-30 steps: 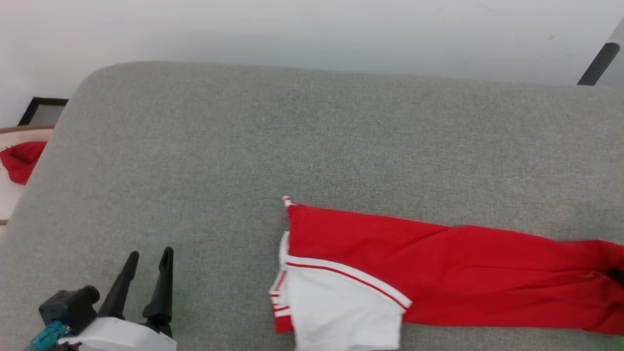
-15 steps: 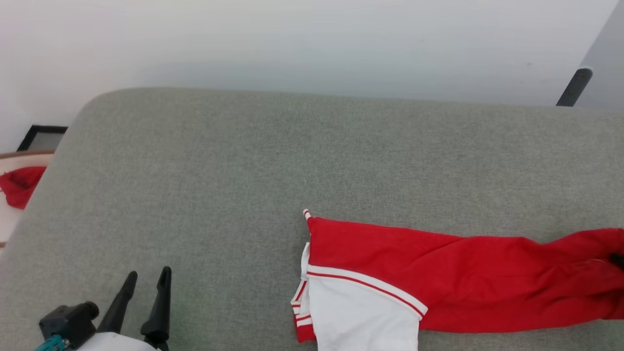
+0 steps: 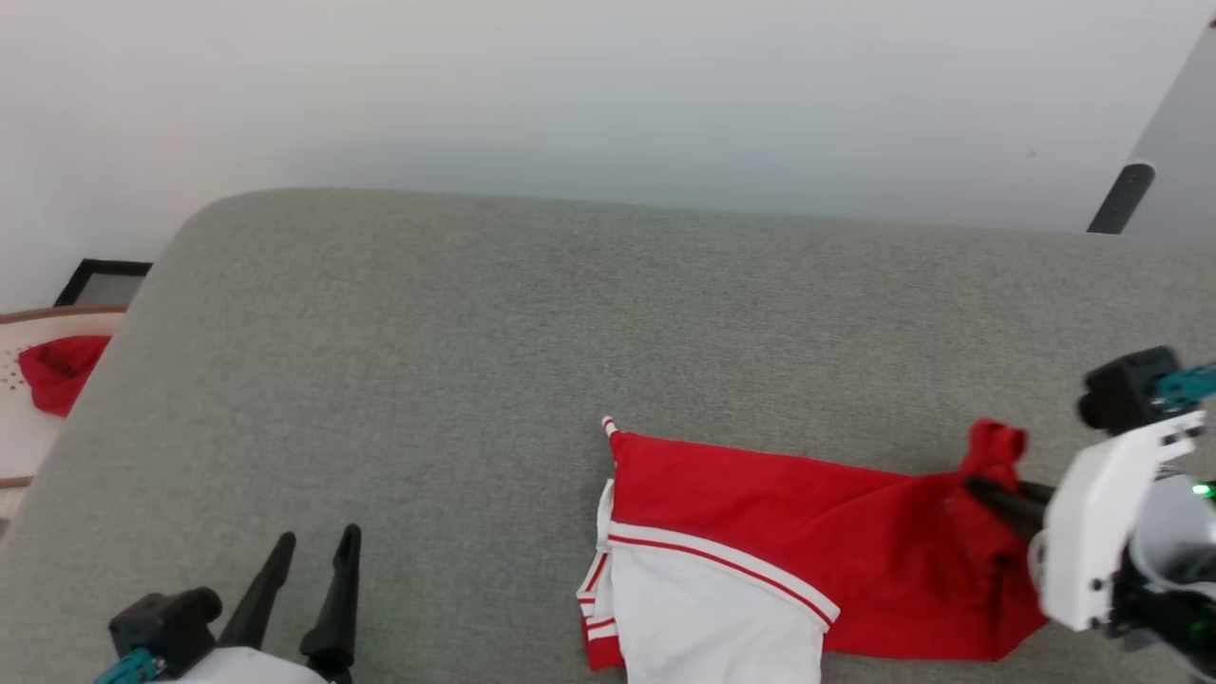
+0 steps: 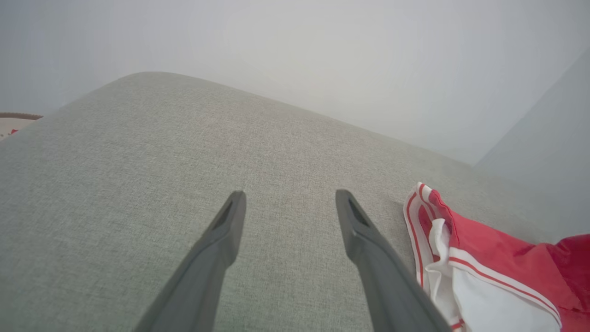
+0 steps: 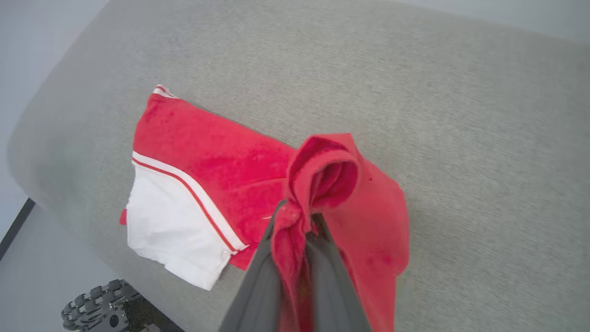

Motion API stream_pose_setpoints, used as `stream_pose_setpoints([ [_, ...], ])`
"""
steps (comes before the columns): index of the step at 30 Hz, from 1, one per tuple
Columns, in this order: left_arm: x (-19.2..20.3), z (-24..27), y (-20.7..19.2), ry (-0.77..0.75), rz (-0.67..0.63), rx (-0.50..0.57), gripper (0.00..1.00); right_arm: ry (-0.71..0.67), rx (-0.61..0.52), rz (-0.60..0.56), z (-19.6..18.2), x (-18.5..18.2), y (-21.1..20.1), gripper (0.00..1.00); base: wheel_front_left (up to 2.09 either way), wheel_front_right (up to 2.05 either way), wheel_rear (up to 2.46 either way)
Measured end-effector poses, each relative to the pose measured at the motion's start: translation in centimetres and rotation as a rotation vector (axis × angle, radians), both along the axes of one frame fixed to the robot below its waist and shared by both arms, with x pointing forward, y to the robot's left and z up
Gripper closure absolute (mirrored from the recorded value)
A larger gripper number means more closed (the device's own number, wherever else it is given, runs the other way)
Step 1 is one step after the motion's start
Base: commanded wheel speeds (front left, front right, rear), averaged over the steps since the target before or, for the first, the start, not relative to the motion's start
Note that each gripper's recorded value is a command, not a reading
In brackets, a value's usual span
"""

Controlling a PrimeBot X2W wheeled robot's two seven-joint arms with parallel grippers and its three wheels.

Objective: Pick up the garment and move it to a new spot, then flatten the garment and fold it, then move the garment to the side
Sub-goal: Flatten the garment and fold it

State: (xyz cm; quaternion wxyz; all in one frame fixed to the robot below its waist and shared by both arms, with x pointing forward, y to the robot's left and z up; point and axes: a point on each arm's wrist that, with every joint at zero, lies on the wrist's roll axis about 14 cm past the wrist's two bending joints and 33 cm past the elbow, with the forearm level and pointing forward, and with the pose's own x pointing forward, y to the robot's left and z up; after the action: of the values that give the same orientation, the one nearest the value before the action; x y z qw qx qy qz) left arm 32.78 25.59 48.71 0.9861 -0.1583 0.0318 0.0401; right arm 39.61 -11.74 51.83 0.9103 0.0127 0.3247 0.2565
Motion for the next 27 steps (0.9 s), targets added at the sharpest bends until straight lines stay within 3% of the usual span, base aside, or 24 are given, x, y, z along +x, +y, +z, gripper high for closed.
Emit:
stream_pose_setpoints([
  [14, 0.2, 0.3, 0.1, -0.012, 0.011, -0.011, 0.0, 0.007, 0.094, 0.249, -0.9, -0.1, 12.0, 1.0, 0.0, 0.0, 0.0],
  [27, 0.6, -0.6, 0.4, 0.005, 0.035, -0.02, 0.0, 0.097, 0.065, 0.351, -5.5, -0.2, 16.7, 1.0, 0.0, 0.0, 0.0],
])
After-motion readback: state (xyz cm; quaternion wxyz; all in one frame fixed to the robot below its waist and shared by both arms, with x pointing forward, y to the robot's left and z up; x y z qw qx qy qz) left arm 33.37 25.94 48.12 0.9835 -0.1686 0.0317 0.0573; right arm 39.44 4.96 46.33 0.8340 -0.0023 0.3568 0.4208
